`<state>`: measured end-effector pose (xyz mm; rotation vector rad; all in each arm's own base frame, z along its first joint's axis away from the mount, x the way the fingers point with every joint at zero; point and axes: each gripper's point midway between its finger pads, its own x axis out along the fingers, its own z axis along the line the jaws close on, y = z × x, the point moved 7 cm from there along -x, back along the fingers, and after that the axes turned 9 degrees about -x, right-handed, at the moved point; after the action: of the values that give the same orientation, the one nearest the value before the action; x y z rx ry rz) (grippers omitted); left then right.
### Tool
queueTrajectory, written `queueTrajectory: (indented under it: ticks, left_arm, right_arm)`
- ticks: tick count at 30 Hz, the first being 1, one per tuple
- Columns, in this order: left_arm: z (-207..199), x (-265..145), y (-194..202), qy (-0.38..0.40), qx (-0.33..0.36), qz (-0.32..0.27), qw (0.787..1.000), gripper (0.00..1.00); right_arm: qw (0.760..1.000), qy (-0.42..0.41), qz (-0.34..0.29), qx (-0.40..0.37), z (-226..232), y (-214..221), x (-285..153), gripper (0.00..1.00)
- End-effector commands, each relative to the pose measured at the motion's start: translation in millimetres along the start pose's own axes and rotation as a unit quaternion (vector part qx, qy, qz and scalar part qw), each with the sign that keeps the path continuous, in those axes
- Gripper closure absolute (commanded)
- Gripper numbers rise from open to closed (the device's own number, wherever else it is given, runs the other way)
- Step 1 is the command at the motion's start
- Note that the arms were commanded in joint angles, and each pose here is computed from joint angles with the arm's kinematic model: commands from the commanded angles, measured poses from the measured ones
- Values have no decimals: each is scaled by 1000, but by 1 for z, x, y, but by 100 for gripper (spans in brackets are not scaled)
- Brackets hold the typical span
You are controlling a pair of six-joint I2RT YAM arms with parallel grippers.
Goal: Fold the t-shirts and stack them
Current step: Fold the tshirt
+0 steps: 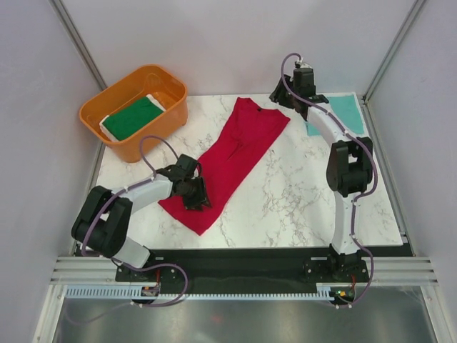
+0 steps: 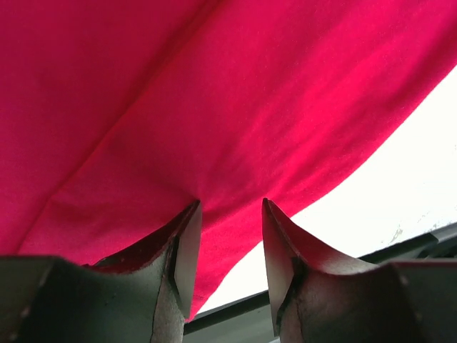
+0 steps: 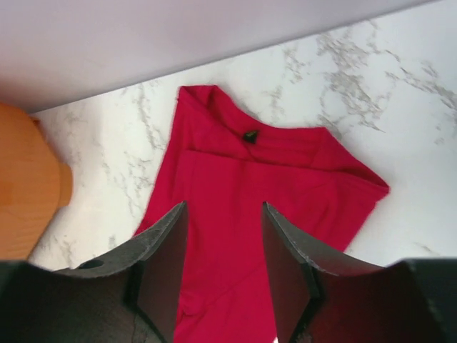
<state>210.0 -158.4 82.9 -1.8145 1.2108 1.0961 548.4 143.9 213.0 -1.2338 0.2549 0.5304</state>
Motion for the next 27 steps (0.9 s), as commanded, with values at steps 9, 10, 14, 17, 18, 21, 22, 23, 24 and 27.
queueTrajectory:
  ticks: [9, 10, 14, 17, 18, 21, 22, 23, 24, 27]
  left_arm:
    - [-13, 12, 62, -43, -48, 9, 998, 52]
    - [-14, 11, 64, -39, -48, 8, 998, 52]
    - [-20, 9, 70, -32, -52, 12, 998, 52]
    - [-26, 8, 70, -27, -47, 14, 998, 53]
    - [-27, 9, 71, -27, -47, 17, 998, 53]
    - [-26, 12, 77, -35, -50, 25, 998, 53]
    - [-27, 13, 80, -35, -47, 25, 998, 53]
    - [-28, 13, 81, -37, -50, 24, 998, 52]
    - [-28, 14, 82, -39, -52, 25, 998, 53]
    - [-40, 13, 86, -29, -56, 36, 997, 52]
  right_arm:
    - [996, 29, 65, 54, -74, 57, 30, 53]
    - [996, 23, 70, 57, -76, 60, 33, 54]
    - [995, -2, 84, 60, -82, 73, 50, 56]
    - [994, -5, 93, 62, -86, 84, 61, 56]
    - [993, -4, 98, 63, -88, 90, 65, 56]
    - [992, 9, 106, 66, -94, 99, 72, 57]
    - [992, 13, 109, 66, -96, 102, 74, 58]
    - [992, 16, 107, 66, -98, 100, 75, 59]
    - [992, 19, 109, 66, -101, 104, 79, 60]
    - [992, 16, 106, 67, -105, 106, 91, 79]
